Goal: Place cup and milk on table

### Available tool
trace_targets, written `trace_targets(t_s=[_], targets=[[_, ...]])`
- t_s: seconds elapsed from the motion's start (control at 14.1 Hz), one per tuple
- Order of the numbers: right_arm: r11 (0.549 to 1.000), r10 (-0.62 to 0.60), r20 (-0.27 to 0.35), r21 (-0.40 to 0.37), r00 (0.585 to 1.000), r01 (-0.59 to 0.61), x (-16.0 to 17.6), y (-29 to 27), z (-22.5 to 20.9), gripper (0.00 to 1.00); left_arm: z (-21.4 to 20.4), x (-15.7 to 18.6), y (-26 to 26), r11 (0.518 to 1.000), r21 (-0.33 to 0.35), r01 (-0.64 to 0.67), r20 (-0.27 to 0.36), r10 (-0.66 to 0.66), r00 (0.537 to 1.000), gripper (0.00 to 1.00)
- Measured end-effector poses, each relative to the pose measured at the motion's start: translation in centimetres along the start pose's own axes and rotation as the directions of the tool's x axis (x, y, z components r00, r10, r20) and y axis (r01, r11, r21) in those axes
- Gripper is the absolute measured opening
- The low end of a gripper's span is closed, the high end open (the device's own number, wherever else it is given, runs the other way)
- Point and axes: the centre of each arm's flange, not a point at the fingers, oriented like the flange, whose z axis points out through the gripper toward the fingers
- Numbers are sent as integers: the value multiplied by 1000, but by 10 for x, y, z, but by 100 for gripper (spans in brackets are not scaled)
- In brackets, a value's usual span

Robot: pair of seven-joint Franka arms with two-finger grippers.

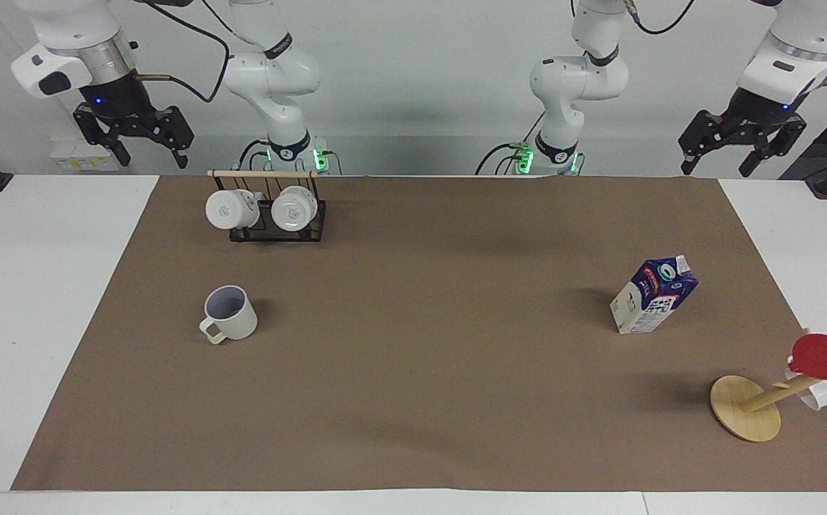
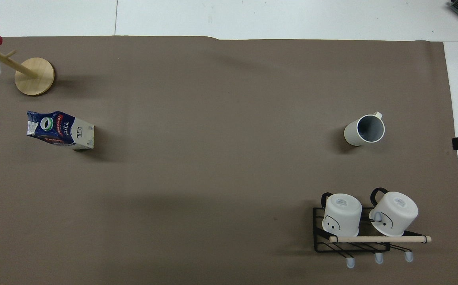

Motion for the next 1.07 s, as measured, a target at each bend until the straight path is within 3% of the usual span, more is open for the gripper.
trace_targets(t_s=[1.07], targets=[[1000, -4, -1, 0, 1000, 4, -1, 0, -4, 100, 0, 0, 2, 1000, 0, -3, 0, 3, 1000, 100]])
